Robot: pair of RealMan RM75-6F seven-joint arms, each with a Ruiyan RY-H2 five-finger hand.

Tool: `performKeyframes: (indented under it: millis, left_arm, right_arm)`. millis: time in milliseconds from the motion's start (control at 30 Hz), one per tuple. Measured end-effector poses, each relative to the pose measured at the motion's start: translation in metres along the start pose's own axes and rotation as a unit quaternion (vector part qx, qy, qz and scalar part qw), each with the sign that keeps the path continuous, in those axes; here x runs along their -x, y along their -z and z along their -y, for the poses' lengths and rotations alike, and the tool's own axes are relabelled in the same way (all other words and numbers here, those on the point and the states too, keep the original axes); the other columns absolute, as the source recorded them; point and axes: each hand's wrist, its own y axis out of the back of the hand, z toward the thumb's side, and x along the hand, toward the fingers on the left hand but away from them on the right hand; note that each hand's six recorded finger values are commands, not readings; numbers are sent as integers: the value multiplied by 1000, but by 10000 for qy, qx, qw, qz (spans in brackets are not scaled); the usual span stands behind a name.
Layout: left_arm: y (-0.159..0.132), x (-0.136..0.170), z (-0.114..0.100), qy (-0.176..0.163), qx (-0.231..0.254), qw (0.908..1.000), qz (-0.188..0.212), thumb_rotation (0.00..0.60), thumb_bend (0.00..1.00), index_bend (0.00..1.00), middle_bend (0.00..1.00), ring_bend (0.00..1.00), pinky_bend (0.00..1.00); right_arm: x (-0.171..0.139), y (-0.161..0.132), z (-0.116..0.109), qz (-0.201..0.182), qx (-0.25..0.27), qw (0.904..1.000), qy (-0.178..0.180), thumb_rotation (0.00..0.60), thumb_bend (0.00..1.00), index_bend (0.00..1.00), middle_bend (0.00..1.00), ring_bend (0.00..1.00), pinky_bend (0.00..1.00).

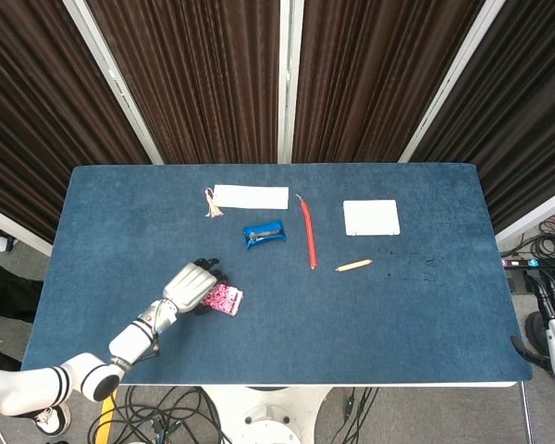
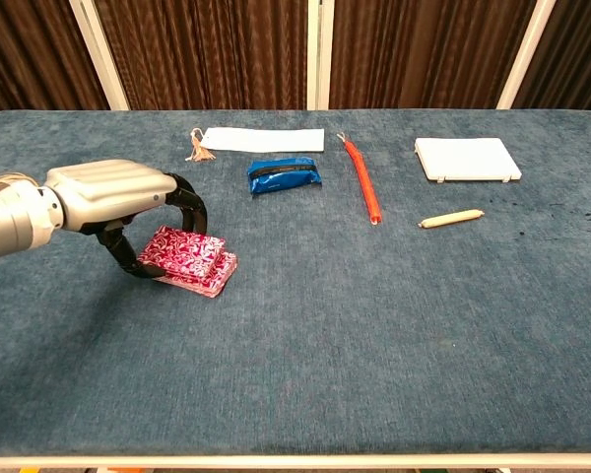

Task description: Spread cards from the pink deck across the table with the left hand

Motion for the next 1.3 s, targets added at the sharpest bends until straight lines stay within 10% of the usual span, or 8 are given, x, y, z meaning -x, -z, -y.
performKeyframes:
  millis: [800,1300]
  left_arm:
    - [120,20,-9,-306,507,9880,-1427,600,271,374,365,117,225]
    - [121,16,3,-331,701,9885,-1299,600,208,160,217,98,220]
  right_arm:
    - [-1,-9,-4,-70,-45,10000,45,600,105,0,0,0,0]
    - [-3,-9,-5,-84,18,10000,39,600,104,0,0,0,0]
